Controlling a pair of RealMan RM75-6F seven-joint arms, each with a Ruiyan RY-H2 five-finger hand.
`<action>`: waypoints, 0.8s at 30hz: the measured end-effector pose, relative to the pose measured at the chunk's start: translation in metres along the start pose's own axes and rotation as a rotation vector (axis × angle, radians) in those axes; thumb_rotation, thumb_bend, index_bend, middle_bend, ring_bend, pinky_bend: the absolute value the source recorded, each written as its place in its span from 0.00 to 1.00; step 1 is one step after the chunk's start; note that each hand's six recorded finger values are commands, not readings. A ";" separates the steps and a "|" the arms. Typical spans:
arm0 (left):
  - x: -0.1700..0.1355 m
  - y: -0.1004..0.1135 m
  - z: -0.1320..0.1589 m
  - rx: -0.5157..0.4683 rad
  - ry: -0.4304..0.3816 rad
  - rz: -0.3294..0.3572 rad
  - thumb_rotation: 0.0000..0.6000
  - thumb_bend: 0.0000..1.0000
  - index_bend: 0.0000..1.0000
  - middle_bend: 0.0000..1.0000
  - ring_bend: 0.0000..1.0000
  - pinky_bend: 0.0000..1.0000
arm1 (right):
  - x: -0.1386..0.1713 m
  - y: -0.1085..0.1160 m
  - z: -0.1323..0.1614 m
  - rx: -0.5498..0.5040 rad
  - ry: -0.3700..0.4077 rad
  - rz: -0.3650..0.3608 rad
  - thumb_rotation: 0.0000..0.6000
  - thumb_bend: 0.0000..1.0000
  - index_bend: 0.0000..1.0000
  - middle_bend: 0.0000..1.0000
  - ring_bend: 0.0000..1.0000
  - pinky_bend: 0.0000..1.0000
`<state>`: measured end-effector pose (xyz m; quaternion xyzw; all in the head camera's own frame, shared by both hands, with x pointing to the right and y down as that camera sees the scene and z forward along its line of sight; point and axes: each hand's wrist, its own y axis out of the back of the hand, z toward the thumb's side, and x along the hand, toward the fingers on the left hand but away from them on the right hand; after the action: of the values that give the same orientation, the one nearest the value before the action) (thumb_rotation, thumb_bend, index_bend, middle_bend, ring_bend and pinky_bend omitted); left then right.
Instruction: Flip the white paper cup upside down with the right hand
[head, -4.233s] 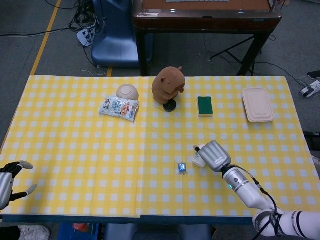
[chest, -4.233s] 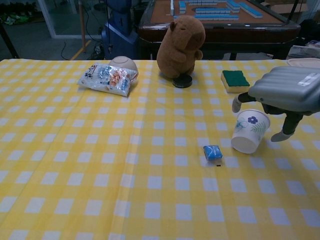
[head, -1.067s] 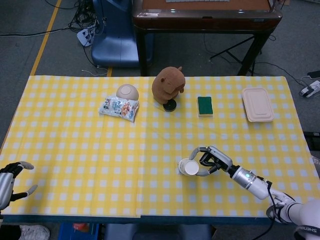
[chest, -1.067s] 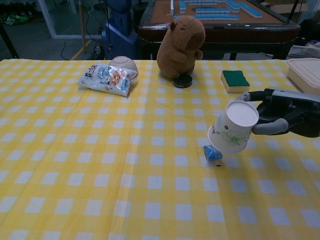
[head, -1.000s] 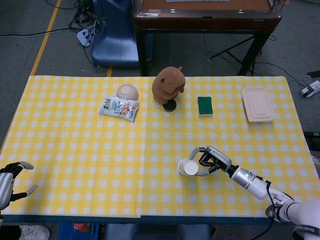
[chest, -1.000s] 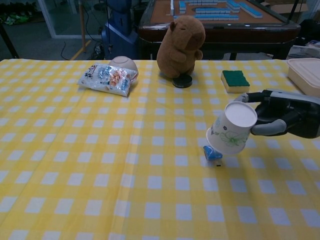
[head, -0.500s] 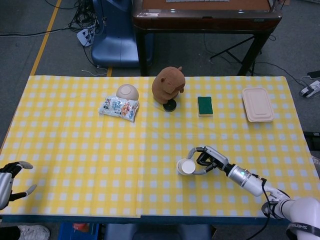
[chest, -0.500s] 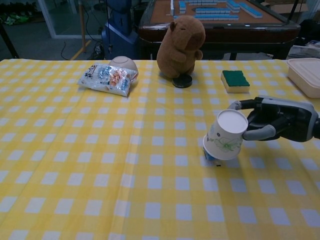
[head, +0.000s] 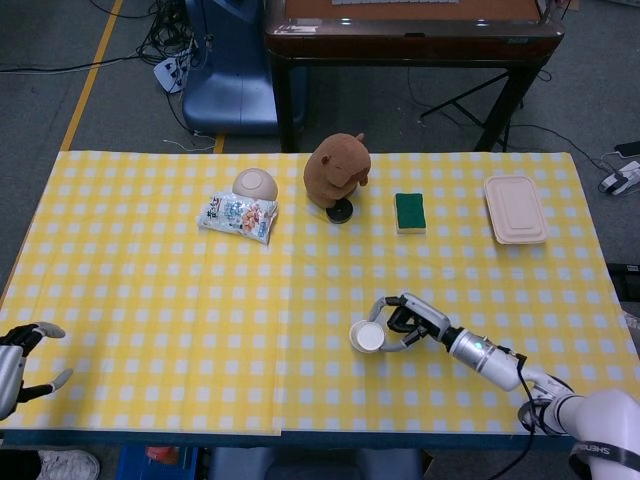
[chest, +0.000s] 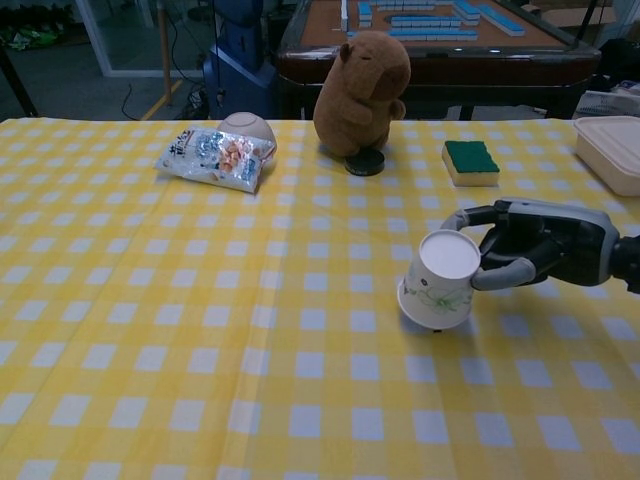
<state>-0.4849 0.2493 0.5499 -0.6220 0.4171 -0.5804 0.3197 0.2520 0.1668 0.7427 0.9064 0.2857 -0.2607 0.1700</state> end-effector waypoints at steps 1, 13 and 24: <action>0.000 0.000 0.000 0.000 0.000 0.000 1.00 0.17 0.46 0.36 0.32 0.44 | -0.001 -0.001 0.000 0.004 -0.002 0.003 1.00 0.00 0.40 1.00 1.00 1.00; -0.001 0.001 0.000 -0.003 -0.001 0.003 1.00 0.17 0.46 0.36 0.32 0.44 | 0.000 -0.005 0.007 0.065 0.007 0.030 1.00 0.00 0.15 1.00 1.00 1.00; 0.001 -0.003 0.001 0.011 -0.002 -0.010 1.00 0.17 0.46 0.36 0.32 0.44 | 0.029 0.004 0.025 0.342 0.031 -0.023 1.00 0.00 0.12 0.93 0.94 1.00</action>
<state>-0.4840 0.2499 0.5525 -0.6230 0.4106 -0.5835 0.3206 0.2657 0.1648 0.7065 0.9227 0.2501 -0.2933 0.0060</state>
